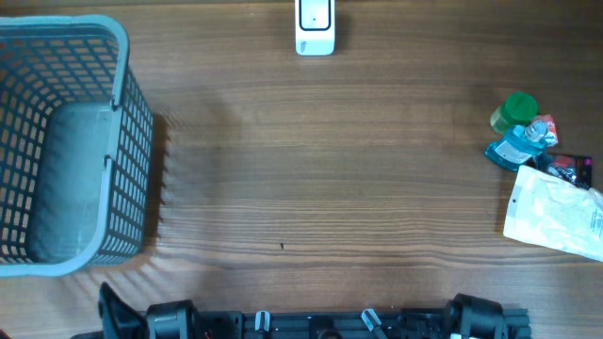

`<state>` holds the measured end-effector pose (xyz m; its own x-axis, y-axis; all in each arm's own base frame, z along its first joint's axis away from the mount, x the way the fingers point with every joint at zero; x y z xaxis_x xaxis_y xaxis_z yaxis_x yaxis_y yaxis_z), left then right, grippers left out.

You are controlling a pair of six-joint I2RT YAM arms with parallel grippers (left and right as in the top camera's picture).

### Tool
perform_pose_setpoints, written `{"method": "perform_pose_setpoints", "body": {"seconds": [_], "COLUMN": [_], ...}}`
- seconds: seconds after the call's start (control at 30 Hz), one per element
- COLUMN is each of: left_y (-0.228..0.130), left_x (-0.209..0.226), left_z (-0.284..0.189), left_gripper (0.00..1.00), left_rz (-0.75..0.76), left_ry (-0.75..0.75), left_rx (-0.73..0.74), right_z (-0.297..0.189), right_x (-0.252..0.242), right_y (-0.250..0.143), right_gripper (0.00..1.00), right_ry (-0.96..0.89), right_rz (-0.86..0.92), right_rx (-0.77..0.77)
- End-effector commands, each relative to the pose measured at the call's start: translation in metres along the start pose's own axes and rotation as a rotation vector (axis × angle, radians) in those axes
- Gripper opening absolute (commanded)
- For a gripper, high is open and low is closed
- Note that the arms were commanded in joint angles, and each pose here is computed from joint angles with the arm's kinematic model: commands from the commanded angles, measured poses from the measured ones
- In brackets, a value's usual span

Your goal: Scan the item barcode

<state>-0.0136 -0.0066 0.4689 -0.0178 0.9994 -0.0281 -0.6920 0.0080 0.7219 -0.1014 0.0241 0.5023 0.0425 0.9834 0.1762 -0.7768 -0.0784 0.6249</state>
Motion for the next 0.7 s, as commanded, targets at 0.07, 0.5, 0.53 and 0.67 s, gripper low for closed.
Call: {"method": "perform_pose_setpoints", "body": {"seconds": [0.07, 0.5, 0.53, 0.67], "left_y": [-0.009, -0.107, -0.119, -0.150], "left_x": [0.003, 0.008, 0.007, 0.009], "left_z": [0.004, 0.019, 0.019, 0.015], "left_gripper": [1.00, 1.00, 1.00, 1.00], "left_rz": [-0.136, -0.139, -0.139, -0.140], "left_ry": [0.021, -0.017, -0.030, -0.033], "left_rx": [0.013, 0.046, 0.051, 0.059], "right_z": [0.017, 0.034, 0.032, 0.021], "right_x": [-0.002, -0.033, -0.036, -0.048], "right_y": [-0.059, -0.214, -0.225, -0.264], "right_gripper": [1.00, 1.00, 1.00, 1.00], "right_ry": [-0.014, 0.160, 0.163, 0.132], "right_rz": [0.236, 0.233, 0.240, 0.277], "right_rx": [0.132, 0.262, 0.274, 0.351]}}
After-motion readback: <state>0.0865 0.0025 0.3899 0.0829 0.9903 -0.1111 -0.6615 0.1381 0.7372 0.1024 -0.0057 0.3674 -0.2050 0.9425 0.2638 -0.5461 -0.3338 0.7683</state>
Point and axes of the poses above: each gripper's point midway between its finger pads, its own z axis out along the fingers, its own x axis along the line the jaws close on, y = z × x, the point moved 7 cm from there along -z, back along the fingers, and after that the axes turned 11 degrees about -z, right-handed, at the moved point
